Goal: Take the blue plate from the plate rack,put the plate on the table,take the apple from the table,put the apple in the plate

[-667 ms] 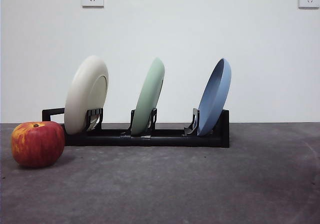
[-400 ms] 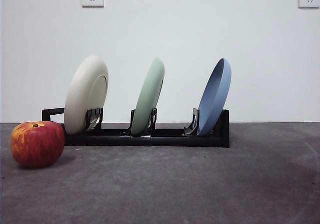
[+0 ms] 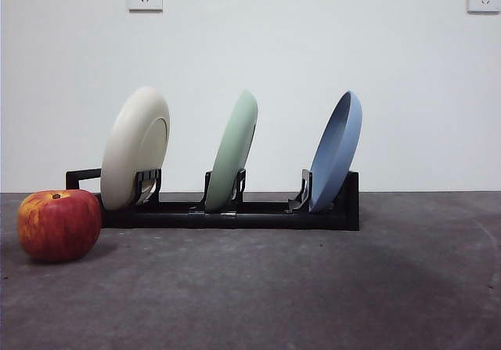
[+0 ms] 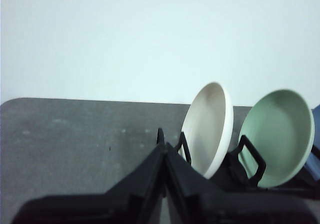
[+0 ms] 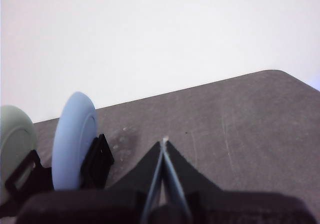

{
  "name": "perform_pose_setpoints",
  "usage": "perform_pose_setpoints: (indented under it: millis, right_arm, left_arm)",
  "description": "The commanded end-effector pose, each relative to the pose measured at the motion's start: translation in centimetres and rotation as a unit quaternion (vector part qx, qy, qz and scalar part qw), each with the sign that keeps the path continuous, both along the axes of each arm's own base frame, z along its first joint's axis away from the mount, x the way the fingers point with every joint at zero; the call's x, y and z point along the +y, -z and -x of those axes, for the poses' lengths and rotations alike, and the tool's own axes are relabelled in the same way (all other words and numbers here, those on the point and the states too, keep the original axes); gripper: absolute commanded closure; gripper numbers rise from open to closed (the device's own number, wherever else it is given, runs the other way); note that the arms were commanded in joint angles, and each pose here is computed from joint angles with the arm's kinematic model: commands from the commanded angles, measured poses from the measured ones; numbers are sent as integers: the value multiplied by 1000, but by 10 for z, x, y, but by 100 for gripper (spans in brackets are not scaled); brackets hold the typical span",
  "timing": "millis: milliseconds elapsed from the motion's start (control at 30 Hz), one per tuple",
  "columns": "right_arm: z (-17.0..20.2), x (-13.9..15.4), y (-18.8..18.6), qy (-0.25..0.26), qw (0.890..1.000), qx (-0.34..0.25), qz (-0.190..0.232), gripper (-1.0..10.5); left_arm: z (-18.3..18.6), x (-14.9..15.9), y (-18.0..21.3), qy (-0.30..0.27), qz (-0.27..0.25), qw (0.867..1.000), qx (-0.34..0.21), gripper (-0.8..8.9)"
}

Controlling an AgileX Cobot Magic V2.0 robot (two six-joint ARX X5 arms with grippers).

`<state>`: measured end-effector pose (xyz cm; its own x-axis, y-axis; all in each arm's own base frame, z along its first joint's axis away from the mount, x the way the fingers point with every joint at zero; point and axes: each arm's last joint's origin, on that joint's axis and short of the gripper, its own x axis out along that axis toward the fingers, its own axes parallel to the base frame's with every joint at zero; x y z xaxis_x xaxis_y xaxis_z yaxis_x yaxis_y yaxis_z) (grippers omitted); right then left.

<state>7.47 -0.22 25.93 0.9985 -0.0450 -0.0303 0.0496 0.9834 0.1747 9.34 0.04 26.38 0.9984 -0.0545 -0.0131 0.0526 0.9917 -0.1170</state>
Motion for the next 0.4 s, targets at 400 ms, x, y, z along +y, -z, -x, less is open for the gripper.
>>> perform_pose_setpoints:
  millis: [400]
  right_arm:
    - [-5,0,-83,-1,990,142,-5,946]
  left_arm:
    - [-36,1,-89,0,-1,1000,22,821]
